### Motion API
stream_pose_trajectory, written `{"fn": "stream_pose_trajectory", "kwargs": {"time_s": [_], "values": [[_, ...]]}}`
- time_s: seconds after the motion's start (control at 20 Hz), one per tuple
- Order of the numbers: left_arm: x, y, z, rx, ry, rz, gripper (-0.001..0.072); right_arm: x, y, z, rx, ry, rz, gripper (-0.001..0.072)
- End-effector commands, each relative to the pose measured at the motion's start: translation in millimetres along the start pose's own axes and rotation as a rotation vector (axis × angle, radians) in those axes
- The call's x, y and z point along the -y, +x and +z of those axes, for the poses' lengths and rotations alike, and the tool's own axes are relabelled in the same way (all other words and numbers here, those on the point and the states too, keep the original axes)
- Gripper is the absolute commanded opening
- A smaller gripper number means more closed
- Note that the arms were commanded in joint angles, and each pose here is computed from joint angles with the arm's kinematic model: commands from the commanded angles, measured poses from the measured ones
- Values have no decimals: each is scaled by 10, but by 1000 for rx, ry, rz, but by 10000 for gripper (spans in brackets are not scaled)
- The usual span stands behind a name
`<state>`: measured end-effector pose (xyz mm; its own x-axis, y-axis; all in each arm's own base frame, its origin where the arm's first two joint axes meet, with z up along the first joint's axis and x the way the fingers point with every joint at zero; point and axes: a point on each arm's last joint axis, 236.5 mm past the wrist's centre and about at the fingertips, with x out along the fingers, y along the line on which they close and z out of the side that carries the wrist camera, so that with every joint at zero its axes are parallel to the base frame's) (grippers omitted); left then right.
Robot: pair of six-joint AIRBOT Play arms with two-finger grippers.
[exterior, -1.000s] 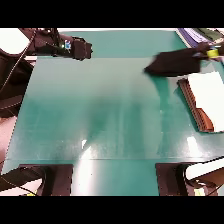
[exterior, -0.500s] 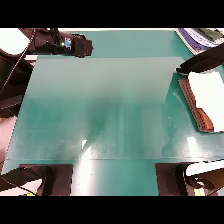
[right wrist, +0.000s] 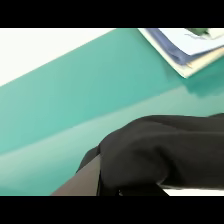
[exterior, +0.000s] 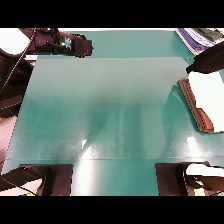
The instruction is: Fold the shirts.
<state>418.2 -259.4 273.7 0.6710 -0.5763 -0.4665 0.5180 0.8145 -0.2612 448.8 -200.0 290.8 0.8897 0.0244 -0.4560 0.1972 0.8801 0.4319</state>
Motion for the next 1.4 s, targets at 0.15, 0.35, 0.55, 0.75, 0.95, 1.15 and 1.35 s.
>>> {"fn": "stream_pose_trajectory", "kwargs": {"time_s": [0.15,0.35,0.55,0.75,0.95,1.15,1.35], "values": [[2,2,-22,-9,2,0,30,572,-431,-689,-159,-20,-231,22],[2,2,-21,-9,2,0,30,1118,-733,-1416,-309,13,-426,23],[3,2,-54,-23,2,0,30,1477,-959,-2057,-403,122,-514,348],[3,1,-76,-32,24,-1,30,1607,-1113,-2159,-356,297,-551,704],[4,1,-72,-30,27,-1,30,665,-910,-1384,-131,243,-264,697],[-49,-3,-116,-49,44,20,30,-776,-689,-1213,-139,7,47,696],[-36,-1,-78,-33,40,16,30,-1959,-538,-1680,-288,-182,318,690]]}}
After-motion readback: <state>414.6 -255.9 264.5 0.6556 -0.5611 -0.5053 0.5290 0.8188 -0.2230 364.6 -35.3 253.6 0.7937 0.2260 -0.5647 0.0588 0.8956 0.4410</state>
